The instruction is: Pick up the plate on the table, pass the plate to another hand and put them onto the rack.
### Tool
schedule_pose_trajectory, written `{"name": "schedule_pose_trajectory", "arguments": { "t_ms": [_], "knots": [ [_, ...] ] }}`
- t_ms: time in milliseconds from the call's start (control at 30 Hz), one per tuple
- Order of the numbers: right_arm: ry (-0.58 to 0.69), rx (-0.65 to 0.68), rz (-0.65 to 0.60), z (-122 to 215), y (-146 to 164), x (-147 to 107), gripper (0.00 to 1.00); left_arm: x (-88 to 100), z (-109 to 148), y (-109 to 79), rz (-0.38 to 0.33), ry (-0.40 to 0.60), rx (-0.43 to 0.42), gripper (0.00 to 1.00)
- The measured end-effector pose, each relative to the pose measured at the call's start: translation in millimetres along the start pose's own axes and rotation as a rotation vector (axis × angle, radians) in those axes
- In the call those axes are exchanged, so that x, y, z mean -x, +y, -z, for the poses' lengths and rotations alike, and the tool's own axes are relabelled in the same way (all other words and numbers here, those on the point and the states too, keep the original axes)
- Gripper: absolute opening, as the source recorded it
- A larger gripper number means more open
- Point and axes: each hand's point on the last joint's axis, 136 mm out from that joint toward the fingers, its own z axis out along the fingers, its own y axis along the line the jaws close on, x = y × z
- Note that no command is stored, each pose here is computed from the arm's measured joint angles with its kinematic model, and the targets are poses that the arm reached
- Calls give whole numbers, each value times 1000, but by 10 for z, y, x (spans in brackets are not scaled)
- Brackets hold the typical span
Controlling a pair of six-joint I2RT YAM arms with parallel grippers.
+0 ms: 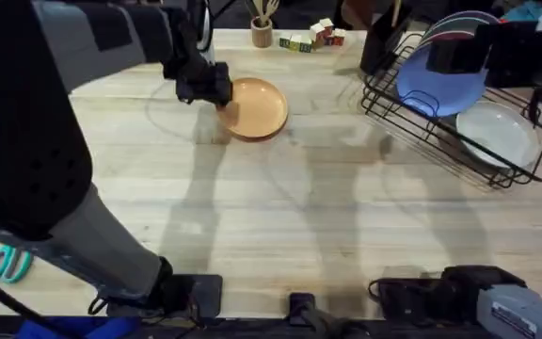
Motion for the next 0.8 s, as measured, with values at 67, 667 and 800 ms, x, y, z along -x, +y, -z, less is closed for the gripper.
{"name": "schedule_pose_trajectory", "arguments": {
  "t_ms": [67, 667, 800],
  "knots": [
    [0, 0, 0, 0, 0, 0, 996, 68, 71, -18, -2, -3, 1, 40],
    [-10, 0, 0, 0, 0, 24, 996, 624, 663, -94, -10, -59, 14, 40],
    [-46, 3, 2, 3, 14, 114, 996, 713, 812, -128, -14, -74, 13, 40]
  ]
}}
